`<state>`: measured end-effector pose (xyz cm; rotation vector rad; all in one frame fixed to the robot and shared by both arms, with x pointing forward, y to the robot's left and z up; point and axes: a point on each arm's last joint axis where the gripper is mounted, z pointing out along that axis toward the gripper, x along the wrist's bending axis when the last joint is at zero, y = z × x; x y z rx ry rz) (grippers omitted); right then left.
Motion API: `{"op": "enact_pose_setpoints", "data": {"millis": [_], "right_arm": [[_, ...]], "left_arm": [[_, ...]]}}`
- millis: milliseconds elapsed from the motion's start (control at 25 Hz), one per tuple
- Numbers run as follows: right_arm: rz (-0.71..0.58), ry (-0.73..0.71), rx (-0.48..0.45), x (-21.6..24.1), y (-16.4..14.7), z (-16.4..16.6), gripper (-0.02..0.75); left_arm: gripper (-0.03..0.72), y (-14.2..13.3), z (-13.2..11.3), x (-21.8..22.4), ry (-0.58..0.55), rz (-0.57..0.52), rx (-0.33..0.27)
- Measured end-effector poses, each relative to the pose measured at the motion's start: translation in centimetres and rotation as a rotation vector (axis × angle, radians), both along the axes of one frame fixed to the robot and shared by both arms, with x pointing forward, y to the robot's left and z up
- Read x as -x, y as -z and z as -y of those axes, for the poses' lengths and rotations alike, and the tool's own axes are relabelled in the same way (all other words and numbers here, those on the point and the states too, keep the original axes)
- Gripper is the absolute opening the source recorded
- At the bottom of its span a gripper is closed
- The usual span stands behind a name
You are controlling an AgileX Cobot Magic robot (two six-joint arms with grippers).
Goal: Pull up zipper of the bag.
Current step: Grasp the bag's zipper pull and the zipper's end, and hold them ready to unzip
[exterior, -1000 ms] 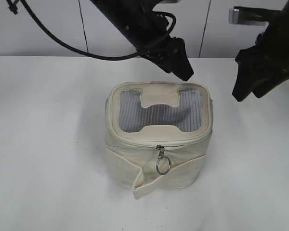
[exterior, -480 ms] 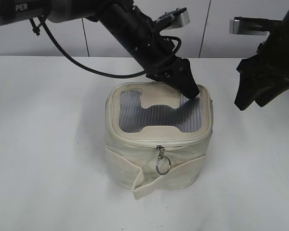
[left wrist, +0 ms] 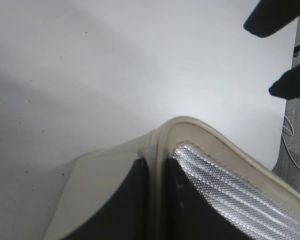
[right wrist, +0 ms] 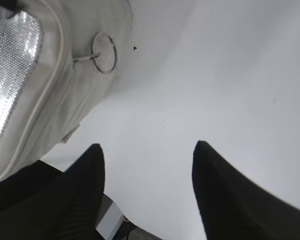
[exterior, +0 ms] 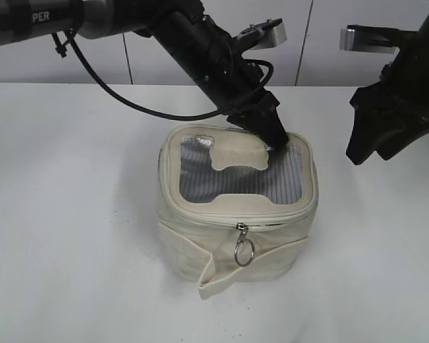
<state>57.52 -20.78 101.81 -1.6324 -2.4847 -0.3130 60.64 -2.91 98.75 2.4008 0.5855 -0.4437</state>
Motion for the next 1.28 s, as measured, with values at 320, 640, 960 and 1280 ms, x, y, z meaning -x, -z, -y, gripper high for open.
{"op": "enact_pose_setpoints", "data": {"millis": [320, 640, 960, 1280], "right_arm": [[0.016, -0.033, -0.04, 2.3, 3.3, 1.0, 0.44], [0.181, -0.117, -0.178, 3.4, 6.1, 0.2, 0.44], [0.361, -0.221, -0.244, 2.6, 6.1, -0.4, 0.44], [0.404, -0.27, -0.29, 2.2, 6.7, -0.8, 0.44]], "left_arm": [[0.057, -0.8, -0.8, -0.2, -0.003, 0.006, -0.001], [0.053, -1.5, -1.7, -0.6, -0.012, 0.015, -0.008], [0.054, -1.5, -1.7, -0.6, -0.012, 0.015, -0.009], [0.049, -1.5, -1.7, -0.6, -0.011, 0.015, -0.01]]}}
